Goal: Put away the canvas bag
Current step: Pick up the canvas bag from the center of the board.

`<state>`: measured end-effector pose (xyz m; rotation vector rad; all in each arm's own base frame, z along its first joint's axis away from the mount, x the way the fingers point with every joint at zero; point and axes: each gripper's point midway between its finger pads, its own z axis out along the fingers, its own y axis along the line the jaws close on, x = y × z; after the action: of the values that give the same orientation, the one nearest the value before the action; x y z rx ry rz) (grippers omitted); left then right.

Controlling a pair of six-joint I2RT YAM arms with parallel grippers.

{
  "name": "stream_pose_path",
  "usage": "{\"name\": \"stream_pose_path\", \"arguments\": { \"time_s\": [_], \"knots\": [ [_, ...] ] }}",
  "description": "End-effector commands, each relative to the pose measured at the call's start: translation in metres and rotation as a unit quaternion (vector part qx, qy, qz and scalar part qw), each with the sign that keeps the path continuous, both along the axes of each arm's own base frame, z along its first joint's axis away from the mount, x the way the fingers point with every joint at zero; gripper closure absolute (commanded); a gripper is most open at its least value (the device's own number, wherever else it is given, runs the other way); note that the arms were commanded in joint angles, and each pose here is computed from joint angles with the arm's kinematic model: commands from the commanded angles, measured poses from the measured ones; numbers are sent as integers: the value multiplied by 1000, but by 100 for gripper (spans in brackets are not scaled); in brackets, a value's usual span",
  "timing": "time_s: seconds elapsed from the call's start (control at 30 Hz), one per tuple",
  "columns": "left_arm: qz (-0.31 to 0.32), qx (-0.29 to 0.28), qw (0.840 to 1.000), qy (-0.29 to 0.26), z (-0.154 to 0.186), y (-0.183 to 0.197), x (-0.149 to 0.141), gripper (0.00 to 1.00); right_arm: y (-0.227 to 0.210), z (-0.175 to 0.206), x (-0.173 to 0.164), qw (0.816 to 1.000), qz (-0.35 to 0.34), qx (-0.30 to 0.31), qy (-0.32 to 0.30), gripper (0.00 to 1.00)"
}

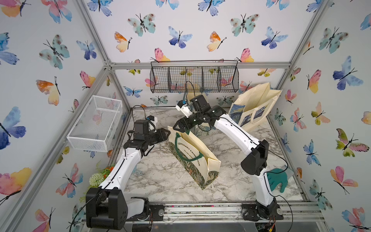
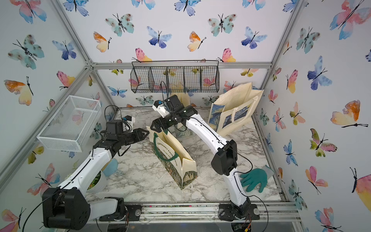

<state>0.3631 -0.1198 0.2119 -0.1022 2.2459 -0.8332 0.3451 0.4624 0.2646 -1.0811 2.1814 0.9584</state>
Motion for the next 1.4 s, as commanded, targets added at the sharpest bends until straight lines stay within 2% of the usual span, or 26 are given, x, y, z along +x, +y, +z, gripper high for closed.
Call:
{"name": "stream_pose_path", "arguments": {
  "time_s": [0.0, 0.27, 0.7, 0.83, 1.27, 1.37],
  "knots": [
    [-20, -10, 999, -26, 12, -6, 6, 55, 12, -8, -19, 999, 27, -11, 14, 9],
    [-25, -10, 999, -26, 9, -9, 13, 54, 18, -20, -32, 999, 30, -39, 9, 12],
    [-23, -12, 999, -24, 4, -9, 15, 53, 13, -33, -33, 996, 7, -88, -15, 40],
    [-24, -13, 999, -24, 4, -10, 14, 53, 9, -39, -30, 993, -2, -111, -29, 45],
    [-25, -14, 999, -27, 5, -14, 13, 53, 4, -59, -27, 981, -16, -179, -71, 48],
    [-25, -14, 999, -30, 7, -14, 12, 51, 3, -63, -27, 980, -17, -185, -72, 52]
  ]
}}
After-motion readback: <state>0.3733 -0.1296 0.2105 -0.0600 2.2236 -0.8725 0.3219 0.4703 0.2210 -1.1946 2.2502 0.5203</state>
